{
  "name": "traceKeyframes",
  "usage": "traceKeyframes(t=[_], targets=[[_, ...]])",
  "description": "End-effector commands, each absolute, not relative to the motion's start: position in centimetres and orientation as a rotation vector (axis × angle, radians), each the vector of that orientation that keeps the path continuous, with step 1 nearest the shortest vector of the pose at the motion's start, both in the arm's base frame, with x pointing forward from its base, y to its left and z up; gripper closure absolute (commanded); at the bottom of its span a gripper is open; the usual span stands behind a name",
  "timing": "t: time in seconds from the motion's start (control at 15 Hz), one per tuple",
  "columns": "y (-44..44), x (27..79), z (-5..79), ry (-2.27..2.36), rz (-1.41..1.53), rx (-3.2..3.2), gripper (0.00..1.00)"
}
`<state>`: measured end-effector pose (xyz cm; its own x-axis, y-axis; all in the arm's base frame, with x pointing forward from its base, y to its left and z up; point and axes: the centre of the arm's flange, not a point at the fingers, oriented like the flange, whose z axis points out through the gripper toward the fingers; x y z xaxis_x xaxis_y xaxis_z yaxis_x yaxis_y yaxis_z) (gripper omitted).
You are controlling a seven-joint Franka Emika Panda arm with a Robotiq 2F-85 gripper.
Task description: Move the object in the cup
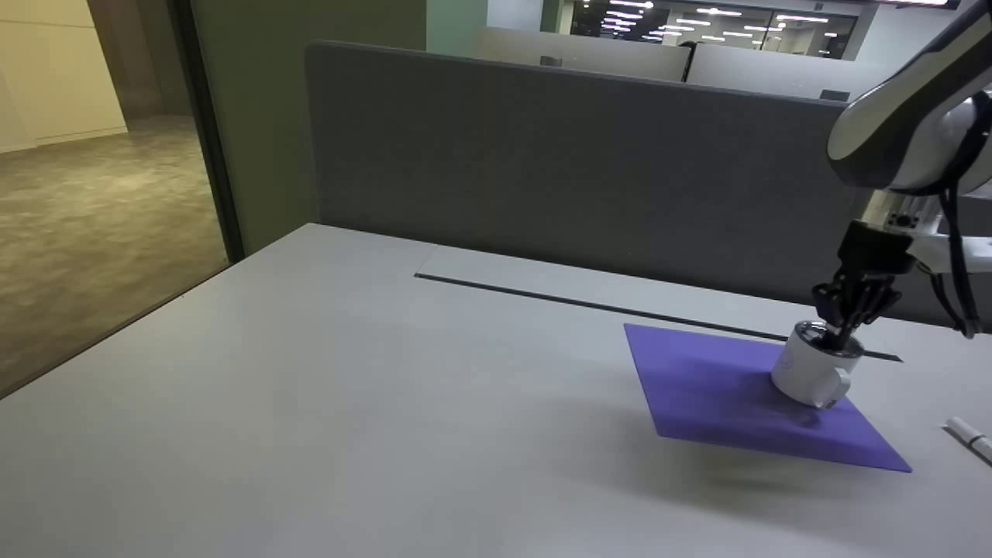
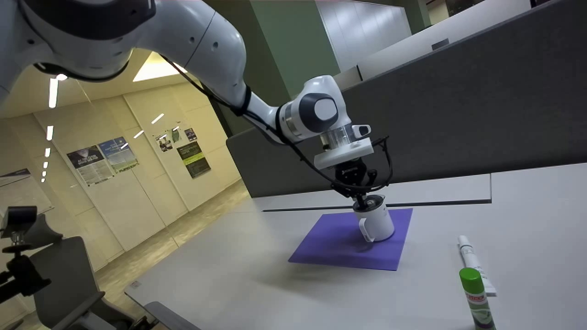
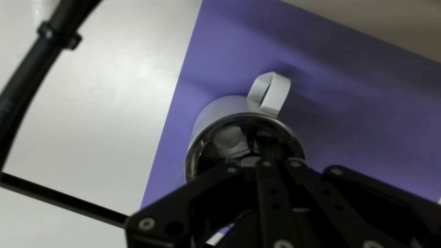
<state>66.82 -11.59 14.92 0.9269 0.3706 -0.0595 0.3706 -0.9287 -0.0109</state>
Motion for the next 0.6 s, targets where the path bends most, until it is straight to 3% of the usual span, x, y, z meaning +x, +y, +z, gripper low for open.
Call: traceKeyframes(t=[0.0, 0.33, 0.4, 0.53], targets=[[-12.7, 67.8, 13.8, 0.504, -0.172, 3.164, 1.0], [-14.8, 68.8, 17.2, 0.36, -0.1, 3.167, 1.0], [-15.3, 68.9, 18.7, 0.362, -0.113, 3.175, 0.74], [-16.1, 69.0, 21.6, 0.386, -0.164, 3.212, 0.67]])
